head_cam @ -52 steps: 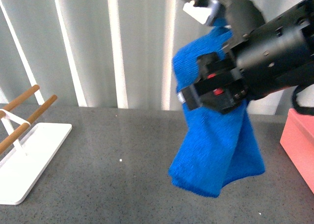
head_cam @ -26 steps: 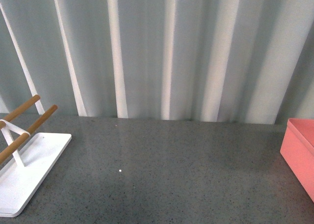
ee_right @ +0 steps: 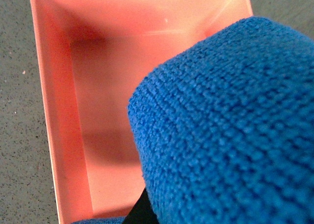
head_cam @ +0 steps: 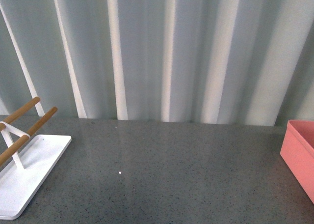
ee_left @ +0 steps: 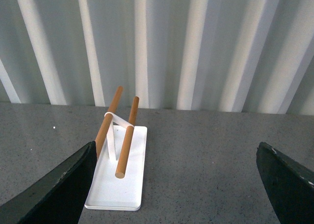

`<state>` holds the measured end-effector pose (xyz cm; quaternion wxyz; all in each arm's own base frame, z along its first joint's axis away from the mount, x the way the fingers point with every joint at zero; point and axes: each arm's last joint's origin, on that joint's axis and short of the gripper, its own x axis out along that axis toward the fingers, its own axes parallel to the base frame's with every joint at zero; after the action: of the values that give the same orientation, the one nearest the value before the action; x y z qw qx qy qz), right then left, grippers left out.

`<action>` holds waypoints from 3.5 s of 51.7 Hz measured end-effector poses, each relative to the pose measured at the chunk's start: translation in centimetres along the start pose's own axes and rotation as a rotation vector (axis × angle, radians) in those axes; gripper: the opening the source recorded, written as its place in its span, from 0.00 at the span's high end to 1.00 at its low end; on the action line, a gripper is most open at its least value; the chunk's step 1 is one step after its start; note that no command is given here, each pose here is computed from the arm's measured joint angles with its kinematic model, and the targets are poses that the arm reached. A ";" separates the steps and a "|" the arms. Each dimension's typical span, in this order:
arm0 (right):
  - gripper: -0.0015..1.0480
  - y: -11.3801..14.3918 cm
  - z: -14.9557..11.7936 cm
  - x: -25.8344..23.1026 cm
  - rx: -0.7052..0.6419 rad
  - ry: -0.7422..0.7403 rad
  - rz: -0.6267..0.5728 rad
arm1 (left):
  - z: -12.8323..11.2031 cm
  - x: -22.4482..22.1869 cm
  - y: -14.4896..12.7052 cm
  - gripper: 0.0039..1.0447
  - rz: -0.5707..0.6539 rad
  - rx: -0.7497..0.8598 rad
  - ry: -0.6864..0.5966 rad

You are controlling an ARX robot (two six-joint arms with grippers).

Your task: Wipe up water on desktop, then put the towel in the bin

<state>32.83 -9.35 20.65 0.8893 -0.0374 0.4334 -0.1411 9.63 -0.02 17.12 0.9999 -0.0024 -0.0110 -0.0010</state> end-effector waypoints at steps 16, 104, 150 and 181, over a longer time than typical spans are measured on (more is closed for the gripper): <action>0.92 -1.2 0.9 1.9 0.042 0.038 0.045 | 0.0 0.0 0.0 0.06 0.000 0.000 0.000; 0.07 0.7 0.0 2.3 0.031 0.206 0.070 | 0.0 0.0 0.0 0.06 0.000 0.000 0.000; 0.07 0.8 0.5 3.1 -0.101 0.146 -0.020 | 0.0 0.0 0.0 0.06 0.000 0.000 0.000; 0.07 0.1 -1.5 1.2 -0.122 0.138 -0.049 | 0.0 0.0 0.0 0.06 0.000 0.000 0.000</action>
<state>32.39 -9.46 18.75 0.8497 -0.0922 0.5003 -0.1386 9.63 -0.02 17.12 0.9999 -0.0024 -0.0112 -0.0008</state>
